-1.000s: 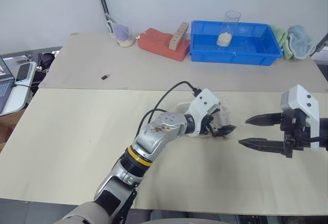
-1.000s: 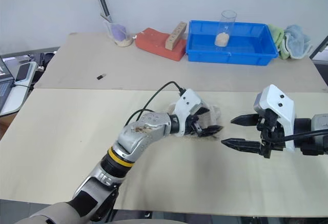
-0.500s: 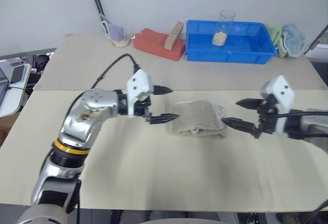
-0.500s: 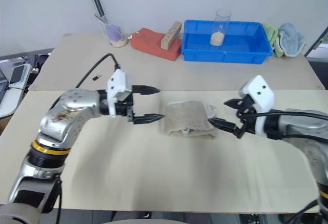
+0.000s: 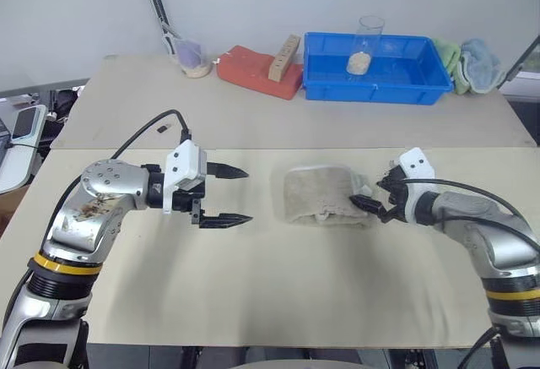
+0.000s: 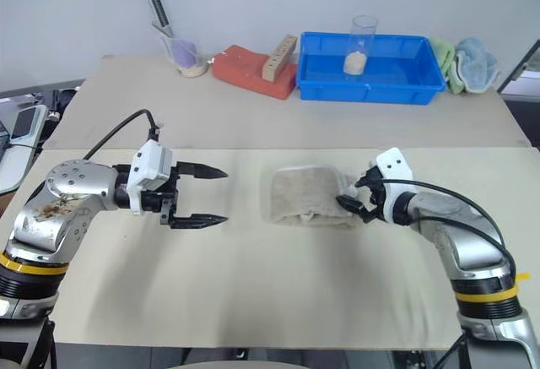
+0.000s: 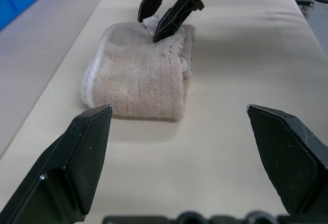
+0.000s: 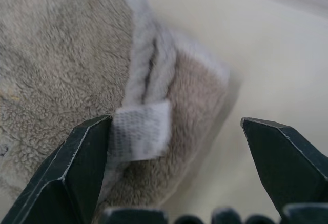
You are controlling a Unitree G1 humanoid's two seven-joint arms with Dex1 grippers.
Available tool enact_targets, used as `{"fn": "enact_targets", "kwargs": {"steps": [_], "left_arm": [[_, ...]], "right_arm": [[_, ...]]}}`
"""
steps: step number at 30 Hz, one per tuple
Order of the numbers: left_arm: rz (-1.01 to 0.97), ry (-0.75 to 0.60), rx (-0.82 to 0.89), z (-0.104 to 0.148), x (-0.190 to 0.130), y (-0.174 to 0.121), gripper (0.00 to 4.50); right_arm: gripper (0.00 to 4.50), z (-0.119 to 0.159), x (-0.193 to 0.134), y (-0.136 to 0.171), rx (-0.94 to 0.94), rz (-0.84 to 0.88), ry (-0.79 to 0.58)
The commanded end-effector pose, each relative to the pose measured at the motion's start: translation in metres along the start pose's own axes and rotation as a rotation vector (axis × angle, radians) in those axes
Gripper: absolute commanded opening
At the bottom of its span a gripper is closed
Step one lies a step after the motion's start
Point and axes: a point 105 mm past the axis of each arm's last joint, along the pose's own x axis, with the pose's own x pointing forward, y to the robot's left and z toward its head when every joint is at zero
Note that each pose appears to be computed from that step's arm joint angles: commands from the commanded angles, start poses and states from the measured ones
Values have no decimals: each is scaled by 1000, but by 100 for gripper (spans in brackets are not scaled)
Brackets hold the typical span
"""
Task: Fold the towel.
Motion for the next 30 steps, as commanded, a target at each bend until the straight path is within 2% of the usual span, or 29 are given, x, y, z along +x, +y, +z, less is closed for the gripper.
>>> {"fn": "enact_targets", "kwargs": {"steps": [1, 5, 7, 10, 11, 14, 16, 18, 25, 30], "left_arm": [[42, 2, 57, 7, -9, 5, 450], [61, -39, 39, 11, -13, 5, 450], [56, -101, 33, 19, -15, 0, 450], [18, -152, -7, 26, -20, -10, 450], [10, -163, -15, 28, -23, -12, 450], [13, -176, -21, 32, -28, -12, 450], [13, -164, -26, 31, -29, -13, 450], [10, -161, -30, 31, -28, -14, 450], [18, -166, -57, 32, -29, -12, 450], [60, -155, -68, 29, -29, -13, 450]], "right_arm": [[337, 11, 0, -1, 44, 16, -38], [201, 17, 2, 2, 37, 37, -43], [126, 20, 0, 3, 21, 47, -51], [18, 34, -9, -7, -28, 23, -83], [3, 40, -13, -15, -47, 0, -94], [3, 51, -25, -38, -76, -62, -110], [3, 47, -34, -66, -100, -125, -76], [3, 44, -36, -80, -101, -151, -54], [3, 34, -29, -102, -123, -190, 7], [181, 41, -30, -100, -143, -181, -40]]}}
